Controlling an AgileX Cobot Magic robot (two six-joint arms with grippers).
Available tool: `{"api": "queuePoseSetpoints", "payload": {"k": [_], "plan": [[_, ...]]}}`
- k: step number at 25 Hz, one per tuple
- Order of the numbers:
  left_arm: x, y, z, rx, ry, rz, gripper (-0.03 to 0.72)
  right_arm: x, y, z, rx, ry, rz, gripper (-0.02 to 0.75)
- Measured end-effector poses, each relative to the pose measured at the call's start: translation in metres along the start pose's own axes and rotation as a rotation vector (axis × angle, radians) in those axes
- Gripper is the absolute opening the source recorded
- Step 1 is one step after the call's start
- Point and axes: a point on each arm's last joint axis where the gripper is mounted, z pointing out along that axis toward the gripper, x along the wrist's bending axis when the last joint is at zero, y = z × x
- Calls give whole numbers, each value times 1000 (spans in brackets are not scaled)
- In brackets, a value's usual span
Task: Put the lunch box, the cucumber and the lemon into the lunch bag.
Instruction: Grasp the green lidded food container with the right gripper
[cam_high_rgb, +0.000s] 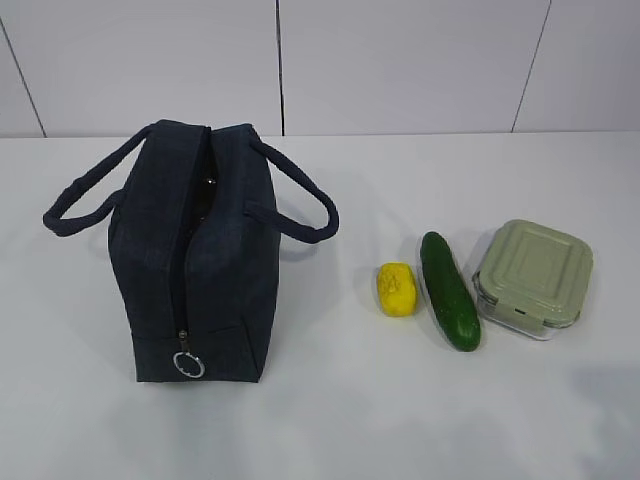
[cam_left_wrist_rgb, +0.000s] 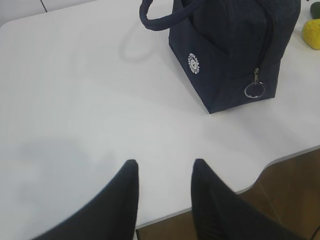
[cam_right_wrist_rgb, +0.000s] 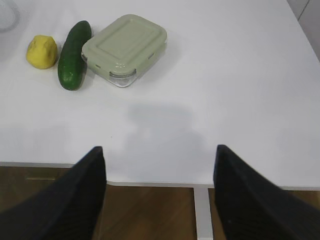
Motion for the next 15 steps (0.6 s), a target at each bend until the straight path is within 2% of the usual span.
{"api": "queuePoseSetpoints", "payload": {"k": [11,15], "plan": [[0,0,0,0,0,0,238,2,0,-1,1,27,47,505],[0,0,0,0,0,0,238,3,7,6,88,43,103,505]]}}
